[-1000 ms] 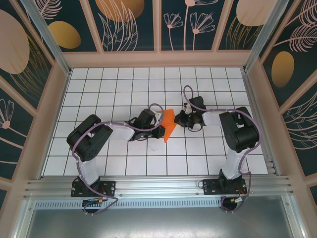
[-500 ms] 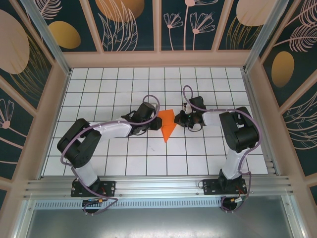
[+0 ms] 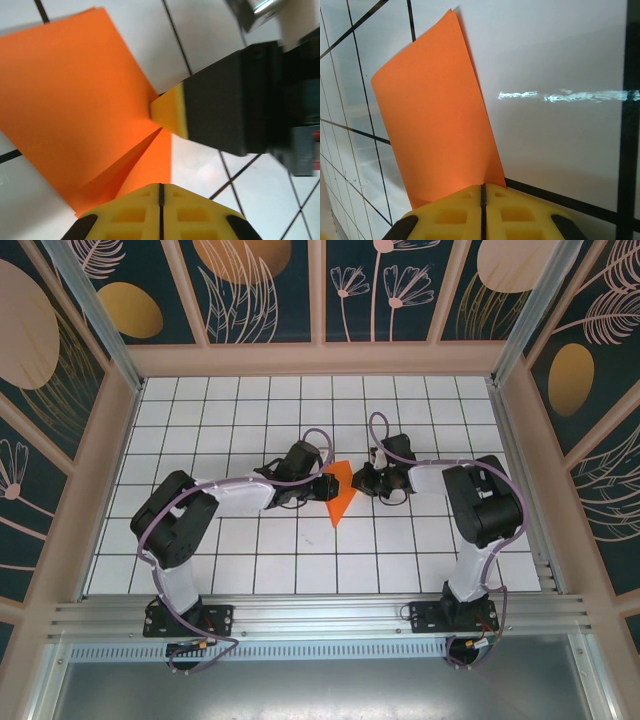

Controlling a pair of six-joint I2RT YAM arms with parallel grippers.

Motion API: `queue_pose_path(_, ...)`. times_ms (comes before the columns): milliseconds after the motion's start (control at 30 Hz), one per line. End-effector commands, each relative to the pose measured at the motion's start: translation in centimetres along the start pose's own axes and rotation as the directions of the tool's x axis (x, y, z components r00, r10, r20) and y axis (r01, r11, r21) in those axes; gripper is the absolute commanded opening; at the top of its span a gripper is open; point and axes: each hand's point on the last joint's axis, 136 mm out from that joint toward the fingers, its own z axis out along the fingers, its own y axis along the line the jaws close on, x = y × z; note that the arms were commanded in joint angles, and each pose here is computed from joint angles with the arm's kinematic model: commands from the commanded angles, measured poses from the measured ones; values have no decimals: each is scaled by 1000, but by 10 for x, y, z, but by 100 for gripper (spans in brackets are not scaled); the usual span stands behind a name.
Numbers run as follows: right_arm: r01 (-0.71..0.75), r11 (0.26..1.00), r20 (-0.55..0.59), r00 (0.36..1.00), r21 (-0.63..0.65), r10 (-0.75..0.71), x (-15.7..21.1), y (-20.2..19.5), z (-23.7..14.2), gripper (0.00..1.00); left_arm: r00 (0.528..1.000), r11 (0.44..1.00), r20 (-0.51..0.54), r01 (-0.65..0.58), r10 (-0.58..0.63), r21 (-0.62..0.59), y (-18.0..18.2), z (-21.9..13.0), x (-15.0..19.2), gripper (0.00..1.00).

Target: Fold a paper plane with a square sheet of paper (pick it up from the middle)

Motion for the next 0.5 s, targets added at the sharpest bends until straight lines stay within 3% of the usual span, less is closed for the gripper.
queue_pose_path(0, -16, 996, -36, 999, 84, 19, 12, -21, 8, 11, 1000, 999, -13, 1, -1, -37, 12, 10, 2, 8)
queue_pose_path(333, 45, 999, 18, 999, 16, -45, -11, 17, -14, 14, 998, 988, -61, -17, 7, -153, 45, 20, 24, 4)
queue_pose_path(467, 64, 998, 75, 995, -2, -64, -24, 30, -33, 21, 996, 986, -82, -31, 18, -163, 51, 22, 31, 4)
